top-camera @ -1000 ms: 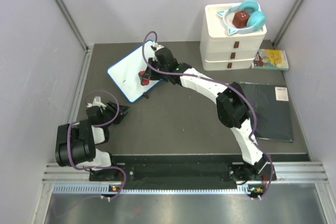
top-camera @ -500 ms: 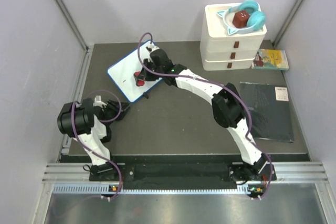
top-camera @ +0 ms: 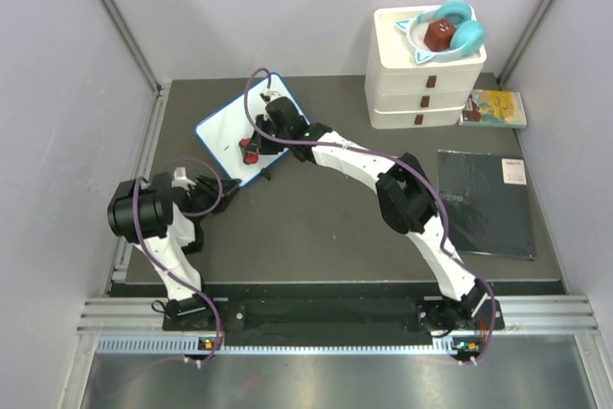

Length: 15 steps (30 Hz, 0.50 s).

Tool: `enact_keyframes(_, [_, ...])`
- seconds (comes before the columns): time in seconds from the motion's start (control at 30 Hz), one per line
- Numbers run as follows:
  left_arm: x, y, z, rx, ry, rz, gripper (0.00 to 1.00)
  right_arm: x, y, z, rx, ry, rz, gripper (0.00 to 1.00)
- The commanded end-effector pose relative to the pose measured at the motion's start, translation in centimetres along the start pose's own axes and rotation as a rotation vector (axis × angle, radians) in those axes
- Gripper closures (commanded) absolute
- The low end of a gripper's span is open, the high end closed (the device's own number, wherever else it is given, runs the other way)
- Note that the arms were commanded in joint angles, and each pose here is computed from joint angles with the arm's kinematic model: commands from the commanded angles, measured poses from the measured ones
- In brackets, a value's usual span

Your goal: Erase the whiteboard

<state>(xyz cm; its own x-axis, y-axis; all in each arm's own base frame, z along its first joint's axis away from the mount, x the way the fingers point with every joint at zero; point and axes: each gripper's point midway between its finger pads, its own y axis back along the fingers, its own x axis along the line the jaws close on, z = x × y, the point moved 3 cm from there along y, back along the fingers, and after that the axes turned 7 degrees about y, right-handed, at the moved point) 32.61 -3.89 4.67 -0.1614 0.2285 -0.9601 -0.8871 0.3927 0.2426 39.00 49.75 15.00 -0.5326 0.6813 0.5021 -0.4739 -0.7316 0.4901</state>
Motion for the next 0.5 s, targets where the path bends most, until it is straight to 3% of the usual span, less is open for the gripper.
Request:
enact_keyframes(0.0, [-4.2, -1.0, 1.4, -0.046, -0.180, -0.196, 0.57, 3.8, -0.2, 1.8, -0.086, 0.042, 0.069, 1.00])
enact_keyframes(0.3, [-5.0, -2.5, 0.7, 0.004, -0.225, -0.250, 0.63, 4.7, -0.6, 1.7, -0.105, 0.043, 0.092, 1.00])
enact_keyframes(0.47, [-4.8, -2.8, 0.5, 0.028, -0.219, -0.265, 0.86, 5.0, -0.7, 2.0, -0.126, 0.044, 0.096, 1.00])
